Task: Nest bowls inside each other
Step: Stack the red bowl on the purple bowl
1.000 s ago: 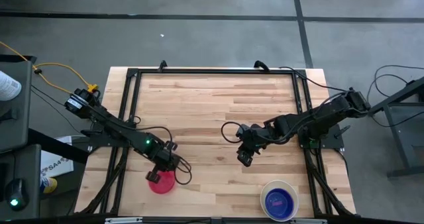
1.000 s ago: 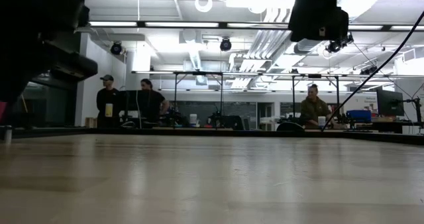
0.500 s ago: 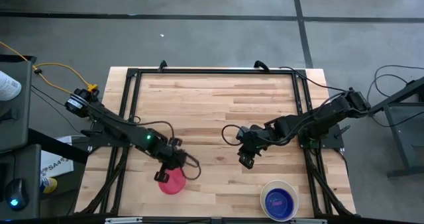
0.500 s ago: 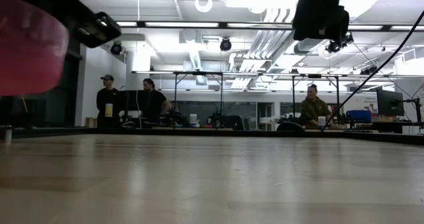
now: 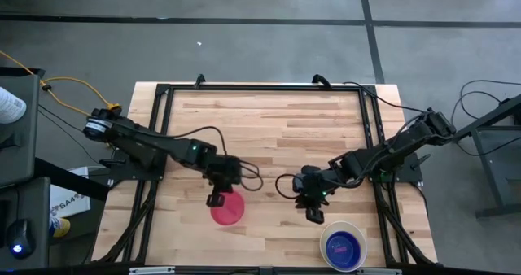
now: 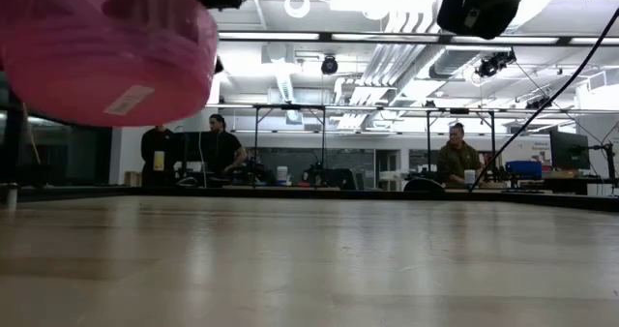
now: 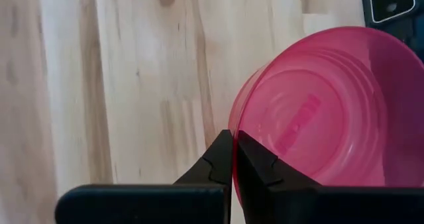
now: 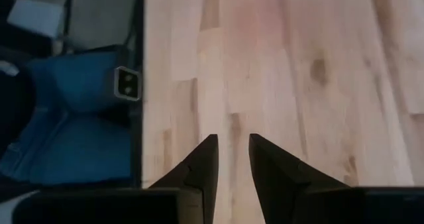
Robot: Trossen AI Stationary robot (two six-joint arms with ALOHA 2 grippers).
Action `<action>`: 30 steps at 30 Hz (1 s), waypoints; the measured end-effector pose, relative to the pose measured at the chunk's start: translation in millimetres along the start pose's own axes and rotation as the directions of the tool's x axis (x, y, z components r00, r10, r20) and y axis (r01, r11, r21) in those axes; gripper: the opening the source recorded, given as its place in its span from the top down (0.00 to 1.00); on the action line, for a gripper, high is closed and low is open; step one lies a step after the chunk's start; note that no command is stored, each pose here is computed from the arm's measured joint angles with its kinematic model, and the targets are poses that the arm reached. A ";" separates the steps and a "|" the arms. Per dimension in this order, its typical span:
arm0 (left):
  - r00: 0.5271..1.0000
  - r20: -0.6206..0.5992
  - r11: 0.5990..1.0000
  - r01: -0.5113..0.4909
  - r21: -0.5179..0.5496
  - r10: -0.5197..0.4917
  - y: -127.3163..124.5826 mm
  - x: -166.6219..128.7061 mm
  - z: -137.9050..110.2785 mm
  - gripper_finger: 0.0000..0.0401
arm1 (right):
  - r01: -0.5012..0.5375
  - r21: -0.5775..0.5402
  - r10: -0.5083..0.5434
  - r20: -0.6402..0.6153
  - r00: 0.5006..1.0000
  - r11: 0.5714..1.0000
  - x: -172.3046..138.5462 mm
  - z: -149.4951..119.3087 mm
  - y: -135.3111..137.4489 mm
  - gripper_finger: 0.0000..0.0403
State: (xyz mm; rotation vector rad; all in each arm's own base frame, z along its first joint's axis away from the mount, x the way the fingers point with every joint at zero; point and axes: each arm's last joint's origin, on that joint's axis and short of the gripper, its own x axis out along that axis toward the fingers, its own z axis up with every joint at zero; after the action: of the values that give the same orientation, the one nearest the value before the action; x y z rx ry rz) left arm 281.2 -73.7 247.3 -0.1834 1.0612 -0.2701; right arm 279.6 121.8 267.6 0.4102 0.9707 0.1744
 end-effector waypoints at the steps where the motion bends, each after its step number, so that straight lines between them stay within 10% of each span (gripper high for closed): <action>1: 1.000 -0.010 1.000 0.007 -0.003 -0.007 2.0 0.4 0.9 1.00 | -0.011 -0.009 0.011 -0.001 1.000 1.000 -0.1 0.3 0.5 0.81; 11: 0.973 -0.211 0.991 -0.072 0.110 0.094 7.3 12.8 39.5 1.00 | -0.034 -0.078 0.034 0.007 0.999 0.996 -0.3 3.7 -1.3 0.81; 30: 0.978 -0.186 0.995 -0.080 0.058 0.090 54.2 14.3 63.4 1.00 | -0.197 -0.156 0.192 -0.051 0.980 0.968 0.3 -5.8 20.6 0.82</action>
State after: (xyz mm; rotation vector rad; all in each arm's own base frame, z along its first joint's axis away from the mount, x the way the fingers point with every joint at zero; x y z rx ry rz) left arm 350.5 -25.3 250.6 -0.0675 1.2460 -0.2401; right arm 275.7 142.2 273.0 0.3545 0.9435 0.4368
